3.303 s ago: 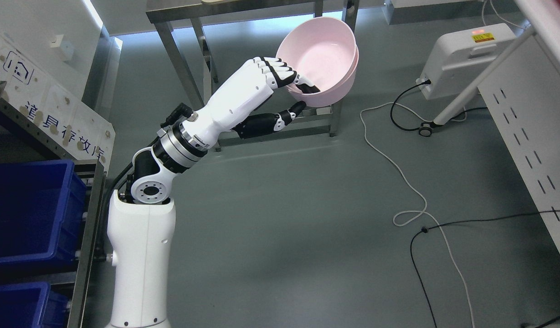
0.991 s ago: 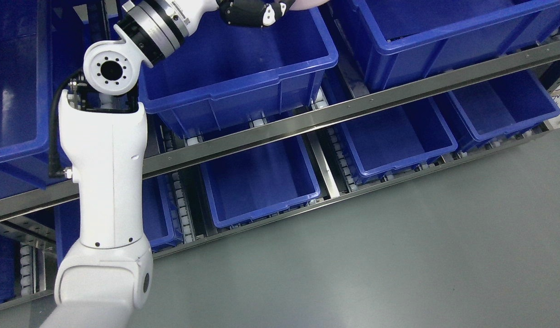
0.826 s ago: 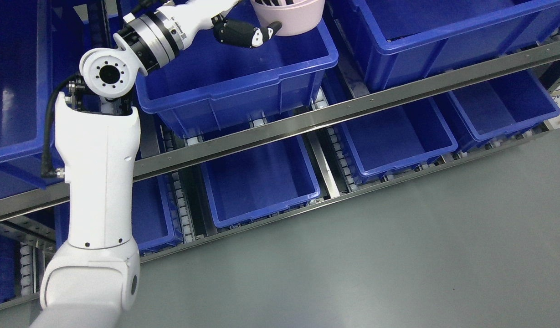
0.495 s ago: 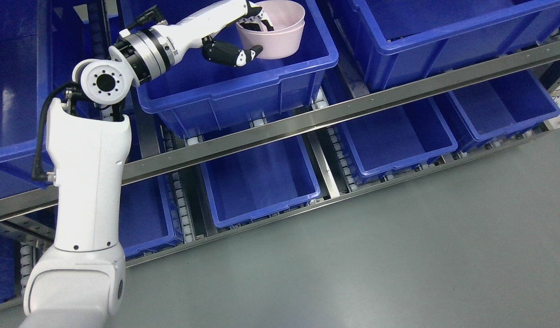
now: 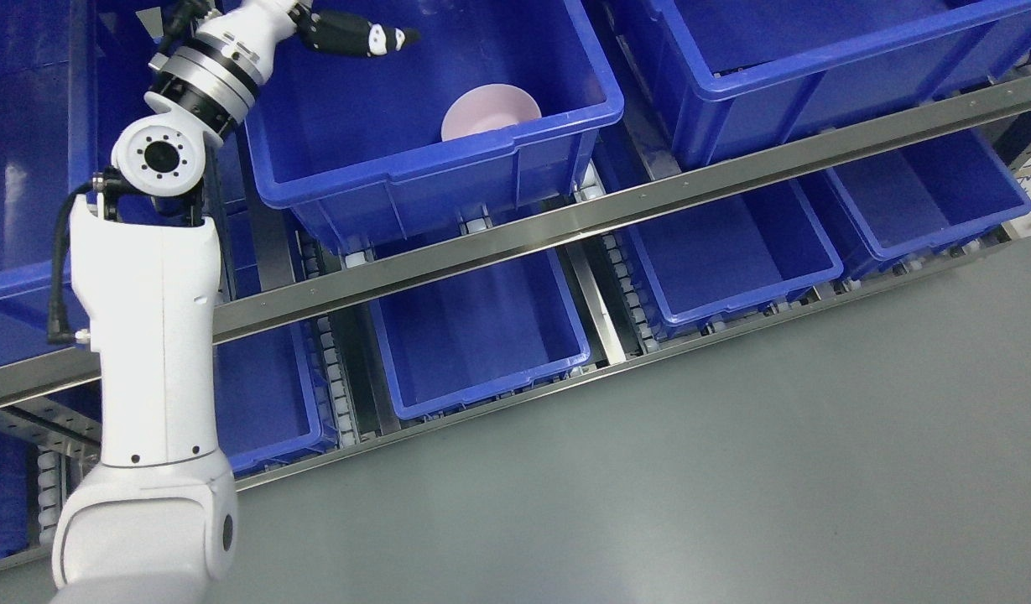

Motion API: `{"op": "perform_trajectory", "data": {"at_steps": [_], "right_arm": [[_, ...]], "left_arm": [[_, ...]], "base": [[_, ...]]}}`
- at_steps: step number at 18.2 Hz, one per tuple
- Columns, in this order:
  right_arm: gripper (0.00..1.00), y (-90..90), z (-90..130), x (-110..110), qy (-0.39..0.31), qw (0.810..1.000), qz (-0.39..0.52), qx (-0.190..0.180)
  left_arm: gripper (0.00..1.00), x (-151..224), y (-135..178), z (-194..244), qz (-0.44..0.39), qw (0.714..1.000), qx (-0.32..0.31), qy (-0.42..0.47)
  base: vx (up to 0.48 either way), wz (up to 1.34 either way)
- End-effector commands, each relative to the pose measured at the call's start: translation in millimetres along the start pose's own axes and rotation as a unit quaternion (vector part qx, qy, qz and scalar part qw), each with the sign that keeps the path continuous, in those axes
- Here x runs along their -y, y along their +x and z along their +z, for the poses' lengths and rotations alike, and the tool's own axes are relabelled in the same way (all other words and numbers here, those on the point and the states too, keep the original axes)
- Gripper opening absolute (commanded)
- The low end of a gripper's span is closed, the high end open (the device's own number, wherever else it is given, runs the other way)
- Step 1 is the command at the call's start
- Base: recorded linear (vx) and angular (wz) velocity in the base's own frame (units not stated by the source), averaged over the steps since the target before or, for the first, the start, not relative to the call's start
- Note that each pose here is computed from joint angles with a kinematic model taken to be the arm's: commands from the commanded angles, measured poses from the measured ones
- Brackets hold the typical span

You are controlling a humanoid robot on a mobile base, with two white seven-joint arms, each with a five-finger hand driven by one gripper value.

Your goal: Stack pink IKEA bowls on left shelf middle

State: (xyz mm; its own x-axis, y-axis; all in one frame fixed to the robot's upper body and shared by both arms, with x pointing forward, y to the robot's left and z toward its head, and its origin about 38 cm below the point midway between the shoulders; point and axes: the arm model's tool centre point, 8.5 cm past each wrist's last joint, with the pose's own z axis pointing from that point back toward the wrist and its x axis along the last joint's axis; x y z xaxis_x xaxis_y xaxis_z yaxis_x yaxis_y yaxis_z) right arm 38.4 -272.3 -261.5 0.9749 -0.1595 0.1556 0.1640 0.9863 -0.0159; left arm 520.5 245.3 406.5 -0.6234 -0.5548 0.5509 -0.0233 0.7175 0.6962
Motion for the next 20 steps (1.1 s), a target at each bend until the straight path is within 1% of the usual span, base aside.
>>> {"op": "perform_trajectory", "data": {"at_steps": [1, 2, 3, 4, 5, 7, 9, 13, 16, 20], "right_arm": [[1.0, 2.2, 1, 11, -0.008, 1.0, 0.002, 0.002], [1.0, 1.3, 1, 11, -0.008, 1.0, 0.002, 0.001], [1.0, 2.2, 1, 11, -0.008, 1.0, 0.002, 0.002], [1.0, 2.2, 1, 11, -0.008, 1.0, 0.002, 0.002], [1.0, 2.2, 1, 11, -0.008, 1.0, 0.002, 0.002], [1.0, 2.2, 1, 11, -0.008, 1.0, 0.002, 0.002], [1.0, 2.2, 1, 11, -0.008, 1.0, 0.002, 0.002], [1.0, 2.2, 1, 11, -0.008, 1.0, 0.002, 0.002], [1.0, 2.2, 1, 11, -0.008, 1.0, 0.002, 0.002], [1.0, 2.2, 1, 11, -0.008, 1.0, 0.002, 0.002]], "left_arm": [[0.98, -13, -40, 29, 0.244, 0.944, -0.013, 0.221], [1.0, -11, -38, 32, 0.25, 0.939, -0.032, 0.234], [1.0, -11, -31, 34, 0.255, 0.937, -0.036, 0.237], [1.0, -3, -25, 38, 0.26, 0.938, -0.032, 0.227], [1.0, 7, -19, 43, 0.257, 0.942, -0.027, 0.215], [1.0, 37, -24, 64, 0.255, 0.947, -0.039, 0.192], [1.0, 55, -22, 89, 0.251, 0.95, -0.04, 0.184], [1.0, 62, -11, 115, 0.244, 0.952, -0.032, 0.185], [1.0, 61, -12, 127, 0.239, 0.951, -0.029, 0.194], [1.0, 53, -16, 132, 0.234, 0.949, -0.031, 0.207]], "base": [[0.0, 0.0], [0.0, 0.0], [0.0, 0.0], [0.0, 0.0], [0.0, 0.0], [0.0, 0.0], [0.0, 0.0], [0.0, 0.0], [0.0, 0.0], [0.0, 0.0]]}}
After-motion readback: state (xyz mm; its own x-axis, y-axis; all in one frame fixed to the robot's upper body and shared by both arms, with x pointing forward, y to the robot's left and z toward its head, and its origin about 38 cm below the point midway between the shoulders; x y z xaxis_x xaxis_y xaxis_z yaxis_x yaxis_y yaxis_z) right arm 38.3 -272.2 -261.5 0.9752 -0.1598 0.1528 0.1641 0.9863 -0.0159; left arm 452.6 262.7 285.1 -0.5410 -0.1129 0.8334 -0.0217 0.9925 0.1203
